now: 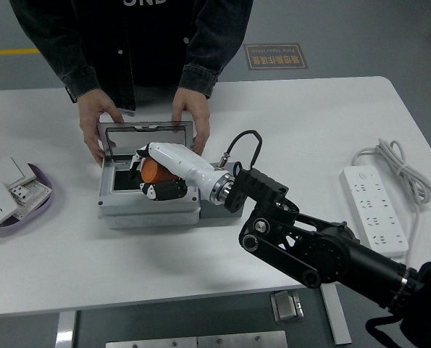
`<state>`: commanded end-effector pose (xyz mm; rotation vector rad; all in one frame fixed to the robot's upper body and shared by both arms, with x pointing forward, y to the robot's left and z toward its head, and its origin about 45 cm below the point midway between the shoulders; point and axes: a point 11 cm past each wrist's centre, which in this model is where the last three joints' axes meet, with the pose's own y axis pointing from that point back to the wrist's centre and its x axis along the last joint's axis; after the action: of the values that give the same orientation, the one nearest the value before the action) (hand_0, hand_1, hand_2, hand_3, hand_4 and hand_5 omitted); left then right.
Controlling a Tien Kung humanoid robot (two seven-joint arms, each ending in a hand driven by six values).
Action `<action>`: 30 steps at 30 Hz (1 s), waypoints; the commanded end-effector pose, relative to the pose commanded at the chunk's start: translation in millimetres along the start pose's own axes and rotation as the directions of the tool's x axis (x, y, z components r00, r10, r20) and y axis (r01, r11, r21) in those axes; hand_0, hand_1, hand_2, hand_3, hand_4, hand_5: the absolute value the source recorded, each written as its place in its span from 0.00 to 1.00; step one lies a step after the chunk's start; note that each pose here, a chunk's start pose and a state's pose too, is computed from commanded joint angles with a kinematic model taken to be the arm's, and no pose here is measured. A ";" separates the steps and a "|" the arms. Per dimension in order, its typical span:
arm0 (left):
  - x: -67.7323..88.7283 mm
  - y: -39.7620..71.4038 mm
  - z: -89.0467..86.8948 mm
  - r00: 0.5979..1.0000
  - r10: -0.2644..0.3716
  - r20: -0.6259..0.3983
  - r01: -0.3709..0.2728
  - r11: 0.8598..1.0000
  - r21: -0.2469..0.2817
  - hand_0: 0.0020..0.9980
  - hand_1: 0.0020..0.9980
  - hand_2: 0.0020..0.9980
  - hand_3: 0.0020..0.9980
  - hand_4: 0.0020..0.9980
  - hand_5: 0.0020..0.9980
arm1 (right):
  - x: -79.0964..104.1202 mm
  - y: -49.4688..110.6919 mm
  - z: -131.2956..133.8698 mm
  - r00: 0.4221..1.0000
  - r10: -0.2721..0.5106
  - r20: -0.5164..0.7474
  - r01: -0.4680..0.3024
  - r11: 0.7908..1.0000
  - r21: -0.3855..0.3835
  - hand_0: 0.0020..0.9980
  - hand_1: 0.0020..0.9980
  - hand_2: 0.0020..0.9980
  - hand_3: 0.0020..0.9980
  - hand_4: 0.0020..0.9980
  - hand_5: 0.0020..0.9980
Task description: Pick up the cylinder from the cube,place it in the box,flap close box
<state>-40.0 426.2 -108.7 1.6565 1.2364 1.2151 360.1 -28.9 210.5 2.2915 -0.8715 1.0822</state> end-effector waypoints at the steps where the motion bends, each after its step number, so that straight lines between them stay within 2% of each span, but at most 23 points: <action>1: 0.4 0.1 0.1 1.000 0.001 0.000 -0.001 1.000 0.000 0.62 0.63 0.59 0.64 0.69 0.21 | 1.2 -1.4 0.4 1.000 -0.006 -0.025 0.006 1.000 -0.011 0.23 0.34 0.32 0.28 0.00 0.00; 10: 1.8 0.3 0.2 1.000 0.003 0.005 -0.003 1.000 0.001 0.62 0.63 0.59 0.64 0.69 0.21 | 5.2 -9.4 0.2 0.993 -0.052 -0.105 0.046 0.997 -0.053 0.24 0.35 0.33 0.29 0.00 0.00; 11: 2.3 0.3 0.3 1.000 0.004 0.005 -0.004 1.000 0.001 0.62 0.63 0.59 0.64 0.69 0.21 | 5.2 -9.9 0.4 0.993 -0.056 -0.106 0.050 0.997 -0.056 0.30 0.39 0.40 0.34 0.00 0.00; 16: 3.3 0.5 0.8 1.000 0.006 0.006 -0.006 1.000 0.000 0.62 0.63 0.59 0.64 0.69 0.21 | 5.3 -11.9 2.5 0.990 -0.072 -0.120 0.064 0.996 -0.067 0.30 0.39 0.40 0.34 0.00 0.00; 17: 3.2 0.5 0.9 1.000 0.006 0.006 -0.006 1.000 0.000 0.62 0.63 0.59 0.64 0.69 0.21 | 5.6 -12.2 3.0 0.989 -0.073 -0.125 0.065 0.996 -0.069 0.67 0.65 0.62 0.63 0.37 0.00; 22: 3.0 0.7 1.6 1.000 0.006 0.008 -0.006 1.000 -0.001 0.62 0.63 0.59 0.64 0.69 0.21 | 8.0 -13.8 5.0 0.984 -0.074 -0.162 0.062 0.995 -0.080 0.67 0.65 0.62 0.63 0.37 0.00; 23: 3.3 0.8 1.9 1.000 0.006 0.009 -0.006 1.000 -0.001 0.62 0.63 0.59 0.64 0.69 0.21 | 8.5 -14.2 5.6 0.983 -0.073 -0.168 0.060 0.995 -0.083 0.77 0.70 0.69 0.69 0.40 0.21; 28: 4.9 1.4 3.4 1.000 0.010 0.010 -0.010 1.000 -0.002 0.62 0.63 0.59 0.64 0.69 0.21 | 9.3 -15.0 9.2 0.980 -0.071 -0.187 0.054 0.994 -0.095 0.77 0.70 0.69 0.69 0.40 0.21; 29: 5.2 1.5 3.6 1.000 0.010 0.010 -0.010 1.000 -0.002 0.62 0.63 0.59 0.64 0.69 0.21 | 9.0 -15.1 9.7 0.979 -0.071 -0.190 0.054 0.994 -0.097 0.84 0.73 0.75 0.73 0.57 0.24; 30: 5.4 1.6 3.7 1.000 0.010 0.010 -0.010 1.000 -0.002 0.62 0.63 0.59 0.64 0.69 0.21 | 8.7 -15.1 10.0 0.979 -0.072 -0.192 0.054 0.994 -0.098 0.84 0.73 0.75 0.73 0.57 0.24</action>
<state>-35.5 430.9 -106.9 1.6674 1.2215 1.2127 380.1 -27.7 209.6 2.0823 -0.7499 1.1904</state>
